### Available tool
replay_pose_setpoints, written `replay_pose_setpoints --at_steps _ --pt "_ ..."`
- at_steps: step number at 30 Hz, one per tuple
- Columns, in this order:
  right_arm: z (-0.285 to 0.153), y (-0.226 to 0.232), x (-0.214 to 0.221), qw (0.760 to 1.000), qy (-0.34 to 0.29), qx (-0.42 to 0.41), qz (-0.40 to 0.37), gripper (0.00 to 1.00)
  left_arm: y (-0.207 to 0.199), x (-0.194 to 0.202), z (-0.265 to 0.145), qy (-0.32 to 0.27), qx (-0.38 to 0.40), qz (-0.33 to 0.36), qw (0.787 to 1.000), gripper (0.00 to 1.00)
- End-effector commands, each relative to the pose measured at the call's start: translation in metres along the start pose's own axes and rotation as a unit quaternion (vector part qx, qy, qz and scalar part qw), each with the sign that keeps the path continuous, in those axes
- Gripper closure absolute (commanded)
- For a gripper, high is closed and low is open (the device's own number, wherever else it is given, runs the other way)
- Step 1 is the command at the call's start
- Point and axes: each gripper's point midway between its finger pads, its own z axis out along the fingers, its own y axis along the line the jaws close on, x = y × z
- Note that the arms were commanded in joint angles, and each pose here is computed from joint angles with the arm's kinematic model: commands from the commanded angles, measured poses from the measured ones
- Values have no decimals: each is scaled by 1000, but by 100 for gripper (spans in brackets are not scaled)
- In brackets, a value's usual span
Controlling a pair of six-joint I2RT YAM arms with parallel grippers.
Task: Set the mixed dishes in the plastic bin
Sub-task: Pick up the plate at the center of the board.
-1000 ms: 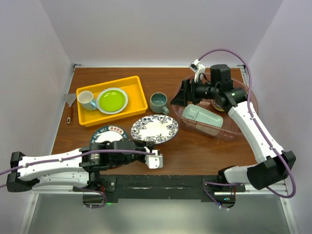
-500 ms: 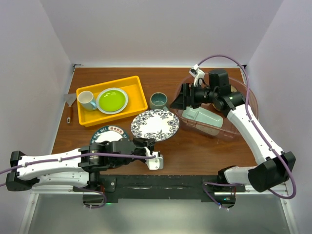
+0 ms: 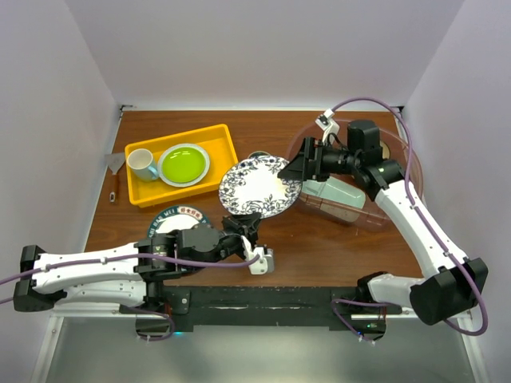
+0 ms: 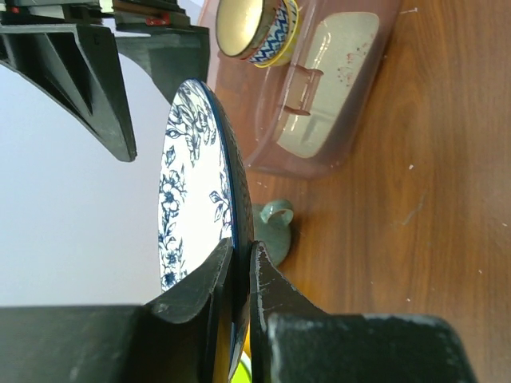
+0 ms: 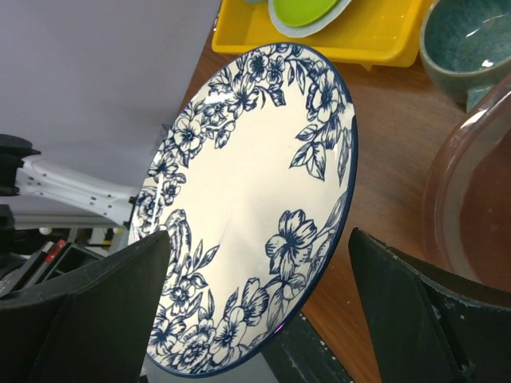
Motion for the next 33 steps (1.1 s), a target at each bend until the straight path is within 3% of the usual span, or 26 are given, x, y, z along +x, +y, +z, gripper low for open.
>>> replay_pose_setpoints --at_steps 1,26,29,33 --pt "-9 23 -11 998 -22 -49 16 2 56 -34 -4 -56 -108 3 993 100" --pt "-6 13 -8 998 -19 -38 52 2 51 -40 12 -56 -106 25 992 100" --pt "-7 3 -9 999 -27 -5 36 6 50 -38 14 -50 -105 31 993 100" --pt "-11 -1 -13 999 -40 16 20 32 46 -35 17 -42 -97 36 994 100"
